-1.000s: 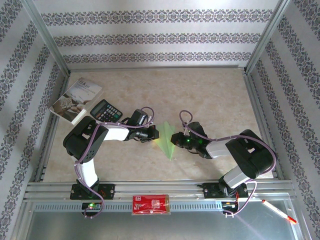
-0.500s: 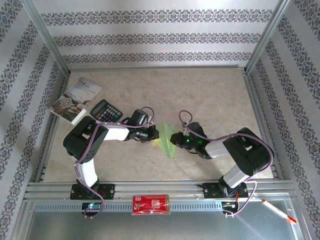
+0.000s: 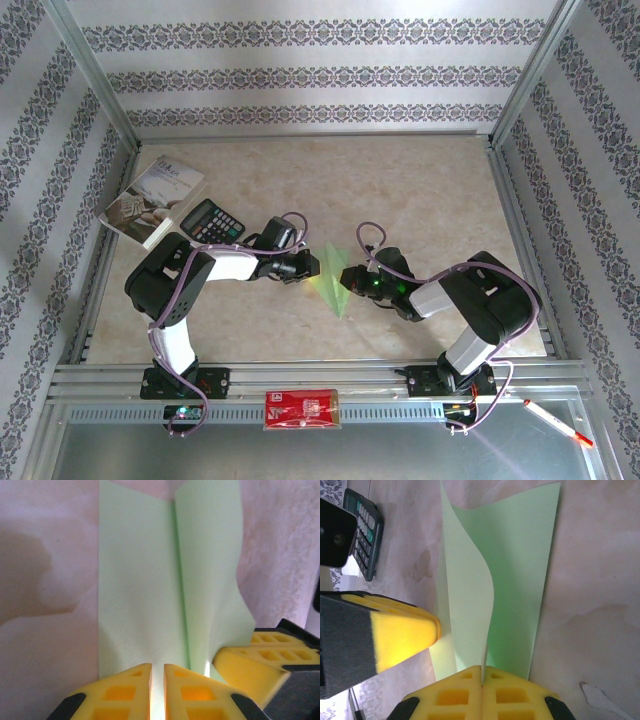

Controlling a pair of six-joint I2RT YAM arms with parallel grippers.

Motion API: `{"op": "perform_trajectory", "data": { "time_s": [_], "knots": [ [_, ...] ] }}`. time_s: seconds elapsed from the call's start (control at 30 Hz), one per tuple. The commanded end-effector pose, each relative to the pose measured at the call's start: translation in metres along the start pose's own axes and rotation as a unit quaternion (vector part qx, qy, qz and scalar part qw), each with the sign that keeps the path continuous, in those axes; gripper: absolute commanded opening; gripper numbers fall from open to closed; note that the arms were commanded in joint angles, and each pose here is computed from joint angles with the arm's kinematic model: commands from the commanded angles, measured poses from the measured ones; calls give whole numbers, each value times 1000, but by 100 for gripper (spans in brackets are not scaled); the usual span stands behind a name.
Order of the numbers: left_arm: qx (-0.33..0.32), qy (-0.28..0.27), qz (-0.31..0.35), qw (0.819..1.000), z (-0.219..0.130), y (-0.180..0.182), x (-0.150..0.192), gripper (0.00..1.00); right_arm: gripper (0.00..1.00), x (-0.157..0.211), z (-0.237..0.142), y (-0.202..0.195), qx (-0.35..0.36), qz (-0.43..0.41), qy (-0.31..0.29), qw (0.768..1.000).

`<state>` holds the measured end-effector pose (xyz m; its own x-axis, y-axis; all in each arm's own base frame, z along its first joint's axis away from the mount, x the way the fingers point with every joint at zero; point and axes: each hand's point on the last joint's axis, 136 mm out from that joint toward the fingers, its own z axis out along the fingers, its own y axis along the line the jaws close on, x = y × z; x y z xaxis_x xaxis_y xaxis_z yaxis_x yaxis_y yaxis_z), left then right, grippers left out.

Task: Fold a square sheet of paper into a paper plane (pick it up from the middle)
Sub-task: Fourth fold the wing at the center of the table.

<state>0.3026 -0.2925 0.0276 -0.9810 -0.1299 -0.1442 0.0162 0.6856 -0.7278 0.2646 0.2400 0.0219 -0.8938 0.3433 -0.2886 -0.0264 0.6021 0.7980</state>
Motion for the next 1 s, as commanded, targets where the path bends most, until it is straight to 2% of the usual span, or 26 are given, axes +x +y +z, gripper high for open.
{"op": "perform_trajectory", "data": {
  "time_s": [0.0, 0.2, 0.7, 0.97],
  "knots": [
    [30, -23, 17, 999, -10, -31, -17, 14, 0, 17, 0, -18, 25, 6, 21, 999],
    [41, -10, 27, 999, 2, -44, -16, 11, 0, 18, 0, -20, 28, 5, 23, 999],
    [40, 14, 23, 999, 26, -41, -16, 9, 0, 23, 3, -21, 29, 4, 30, 999],
    [26, 20, 18, 999, 34, -29, -13, 9, 5, 23, 4, -18, 23, 1, 33, 999]
  ]
}}
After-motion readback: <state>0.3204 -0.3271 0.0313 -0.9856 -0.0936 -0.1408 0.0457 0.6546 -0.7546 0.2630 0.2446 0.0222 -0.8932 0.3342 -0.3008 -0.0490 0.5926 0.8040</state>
